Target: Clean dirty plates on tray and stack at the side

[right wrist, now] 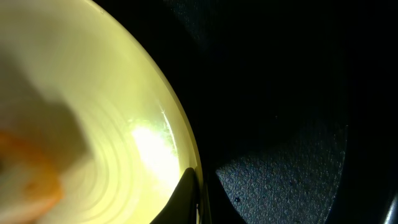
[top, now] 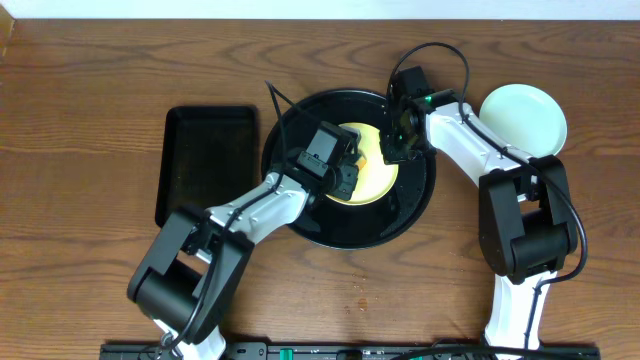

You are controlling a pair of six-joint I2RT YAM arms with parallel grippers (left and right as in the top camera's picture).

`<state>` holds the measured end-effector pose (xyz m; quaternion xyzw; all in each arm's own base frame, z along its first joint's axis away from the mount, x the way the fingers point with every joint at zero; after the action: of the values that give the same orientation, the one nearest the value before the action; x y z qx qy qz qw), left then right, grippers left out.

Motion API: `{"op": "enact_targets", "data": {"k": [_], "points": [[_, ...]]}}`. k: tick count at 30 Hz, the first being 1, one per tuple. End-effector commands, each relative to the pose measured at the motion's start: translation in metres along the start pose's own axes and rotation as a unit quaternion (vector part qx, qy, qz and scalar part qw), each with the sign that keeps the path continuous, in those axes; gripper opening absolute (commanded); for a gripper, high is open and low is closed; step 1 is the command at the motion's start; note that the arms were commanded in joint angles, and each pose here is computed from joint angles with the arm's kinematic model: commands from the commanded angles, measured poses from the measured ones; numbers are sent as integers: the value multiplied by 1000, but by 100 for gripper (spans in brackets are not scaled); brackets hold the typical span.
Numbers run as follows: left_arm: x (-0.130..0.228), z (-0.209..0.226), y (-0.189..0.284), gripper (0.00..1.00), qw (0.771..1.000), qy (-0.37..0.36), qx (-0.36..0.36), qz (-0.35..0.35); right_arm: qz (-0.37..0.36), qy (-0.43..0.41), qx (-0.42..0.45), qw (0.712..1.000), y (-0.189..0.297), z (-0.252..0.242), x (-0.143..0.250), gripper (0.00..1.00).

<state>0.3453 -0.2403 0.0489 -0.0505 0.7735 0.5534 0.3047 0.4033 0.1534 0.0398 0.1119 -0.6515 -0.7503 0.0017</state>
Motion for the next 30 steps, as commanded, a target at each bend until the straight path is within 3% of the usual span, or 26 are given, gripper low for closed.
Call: {"op": "enact_targets", "data": {"k": [1, 30], "points": [[-3, 7, -6, 7, 1000, -15, -24, -2, -3, 2, 0, 1000, 4, 4, 2, 1], [6, 20, -14, 8, 998, -30, -59, 7, 2, 7, 1, 1000, 1, 3, 4, 1]]}}
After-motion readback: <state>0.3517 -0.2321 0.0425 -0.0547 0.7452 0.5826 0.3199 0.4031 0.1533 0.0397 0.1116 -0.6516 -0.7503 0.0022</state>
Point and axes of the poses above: each gripper's point midway between its finger pads, its own y axis back along the fingers, its own z axis along the line the jaws close on, x = y × z, the point moved 3 cm from there along y, back along the fingers
